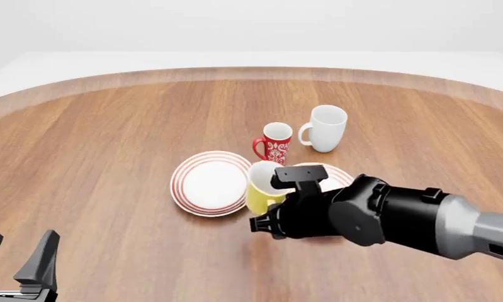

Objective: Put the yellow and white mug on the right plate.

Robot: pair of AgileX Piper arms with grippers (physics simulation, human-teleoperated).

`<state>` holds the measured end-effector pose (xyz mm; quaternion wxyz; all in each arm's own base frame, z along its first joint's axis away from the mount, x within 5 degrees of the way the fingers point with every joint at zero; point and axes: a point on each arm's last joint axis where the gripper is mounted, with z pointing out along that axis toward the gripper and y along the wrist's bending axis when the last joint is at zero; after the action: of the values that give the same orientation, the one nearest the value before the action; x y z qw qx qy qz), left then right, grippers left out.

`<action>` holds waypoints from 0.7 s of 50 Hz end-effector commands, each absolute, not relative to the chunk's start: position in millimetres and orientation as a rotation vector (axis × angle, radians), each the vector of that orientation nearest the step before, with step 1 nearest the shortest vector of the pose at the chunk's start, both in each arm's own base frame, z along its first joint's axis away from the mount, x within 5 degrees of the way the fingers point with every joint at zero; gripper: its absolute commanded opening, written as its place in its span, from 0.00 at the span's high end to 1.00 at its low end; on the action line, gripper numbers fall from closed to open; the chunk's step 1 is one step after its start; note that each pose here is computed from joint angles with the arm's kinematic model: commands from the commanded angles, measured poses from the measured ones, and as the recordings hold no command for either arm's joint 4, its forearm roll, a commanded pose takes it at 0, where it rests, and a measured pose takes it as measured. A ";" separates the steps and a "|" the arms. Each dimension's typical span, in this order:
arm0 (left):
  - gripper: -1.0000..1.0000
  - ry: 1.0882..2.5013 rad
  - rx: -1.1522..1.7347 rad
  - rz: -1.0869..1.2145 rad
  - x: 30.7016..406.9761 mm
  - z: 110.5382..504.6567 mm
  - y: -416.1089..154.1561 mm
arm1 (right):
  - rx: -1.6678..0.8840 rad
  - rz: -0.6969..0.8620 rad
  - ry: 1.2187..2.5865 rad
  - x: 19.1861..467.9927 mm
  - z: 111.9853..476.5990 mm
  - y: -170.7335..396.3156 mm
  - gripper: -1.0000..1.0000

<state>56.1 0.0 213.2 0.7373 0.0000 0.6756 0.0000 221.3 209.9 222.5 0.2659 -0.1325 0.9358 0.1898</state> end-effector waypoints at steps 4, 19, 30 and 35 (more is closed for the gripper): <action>0.00 1.484 0.000 0.000 56.1 213.2 0.0 | -0.393 0.439 2.504 237.0 244.8 192.9 1.00; 0.00 1.484 0.000 0.000 56.1 213.2 0.0 | -0.364 0.341 2.514 242.3 241.9 153.3 1.00; 0.00 1.484 0.000 0.000 56.1 213.2 0.0 | -0.358 0.277 2.514 249.8 236.2 131.9 1.00; 0.00 1.484 0.000 0.000 56.1 213.2 0.0 | -0.370 0.241 2.508 254.9 233.8 121.9 1.00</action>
<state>56.1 0.0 213.2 0.7373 0.0000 0.6756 0.0000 248.3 140.8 235.4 0.2858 -0.1394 0.9416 0.1108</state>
